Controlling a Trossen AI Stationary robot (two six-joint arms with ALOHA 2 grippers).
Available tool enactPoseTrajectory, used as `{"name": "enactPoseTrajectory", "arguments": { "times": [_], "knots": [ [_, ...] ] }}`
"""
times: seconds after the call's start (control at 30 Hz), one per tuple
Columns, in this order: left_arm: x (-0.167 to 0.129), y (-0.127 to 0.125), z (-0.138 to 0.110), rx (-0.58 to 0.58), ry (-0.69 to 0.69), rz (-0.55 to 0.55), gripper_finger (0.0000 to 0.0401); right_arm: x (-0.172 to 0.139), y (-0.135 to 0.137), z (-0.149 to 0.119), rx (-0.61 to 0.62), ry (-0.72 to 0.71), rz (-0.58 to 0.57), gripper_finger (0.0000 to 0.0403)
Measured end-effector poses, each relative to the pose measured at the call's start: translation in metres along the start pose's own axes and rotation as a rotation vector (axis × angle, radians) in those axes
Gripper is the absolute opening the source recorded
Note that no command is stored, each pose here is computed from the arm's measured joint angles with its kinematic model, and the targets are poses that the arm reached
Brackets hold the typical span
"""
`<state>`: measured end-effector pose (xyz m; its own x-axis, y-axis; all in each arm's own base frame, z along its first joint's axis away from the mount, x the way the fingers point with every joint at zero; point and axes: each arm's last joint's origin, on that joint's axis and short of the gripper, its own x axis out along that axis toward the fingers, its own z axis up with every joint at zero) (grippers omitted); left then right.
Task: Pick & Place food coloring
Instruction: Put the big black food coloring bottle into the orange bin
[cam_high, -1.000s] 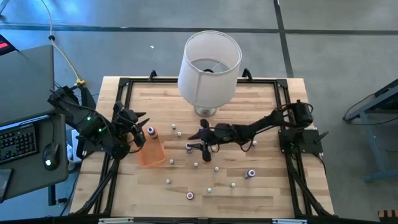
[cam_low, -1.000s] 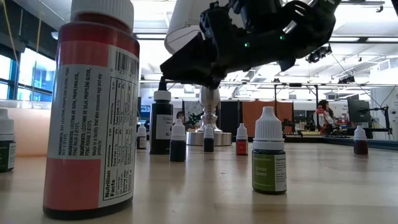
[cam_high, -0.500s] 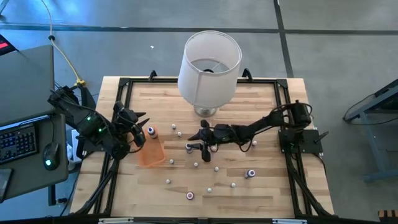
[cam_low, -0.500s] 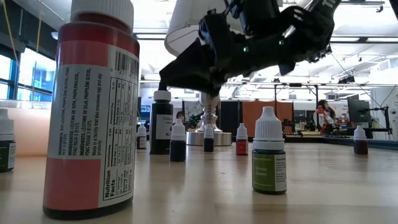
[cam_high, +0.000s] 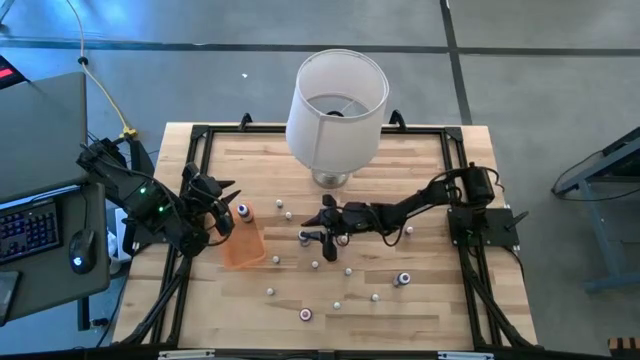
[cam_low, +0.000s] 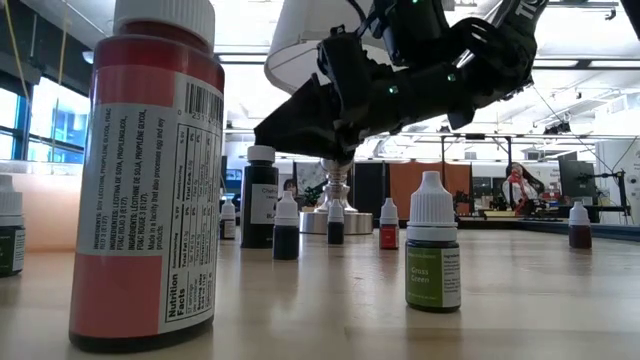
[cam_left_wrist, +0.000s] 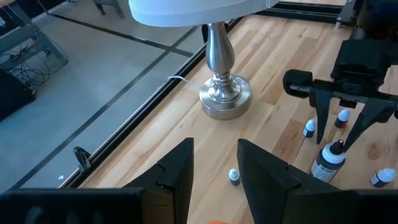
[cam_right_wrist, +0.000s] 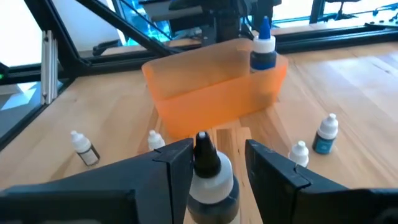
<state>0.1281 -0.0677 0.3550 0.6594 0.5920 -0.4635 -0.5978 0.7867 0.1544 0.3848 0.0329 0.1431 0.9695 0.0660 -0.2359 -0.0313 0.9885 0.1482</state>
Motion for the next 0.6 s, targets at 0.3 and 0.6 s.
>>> {"name": "enactPoseTrajectory", "arguments": {
  "times": [0.3,0.6],
  "knots": [
    [0.0000,0.0000,0.0002,-0.002,-0.005,0.002,0.0121,0.0000,-0.0001,-0.0005,-0.004,0.005,0.000,0.0125],
    [0.0000,-0.0002,0.0003,-0.004,-0.006,0.001,0.0121,0.0000,0.0008,-0.0004,-0.027,0.007,0.030,0.0045]
  ]
}}
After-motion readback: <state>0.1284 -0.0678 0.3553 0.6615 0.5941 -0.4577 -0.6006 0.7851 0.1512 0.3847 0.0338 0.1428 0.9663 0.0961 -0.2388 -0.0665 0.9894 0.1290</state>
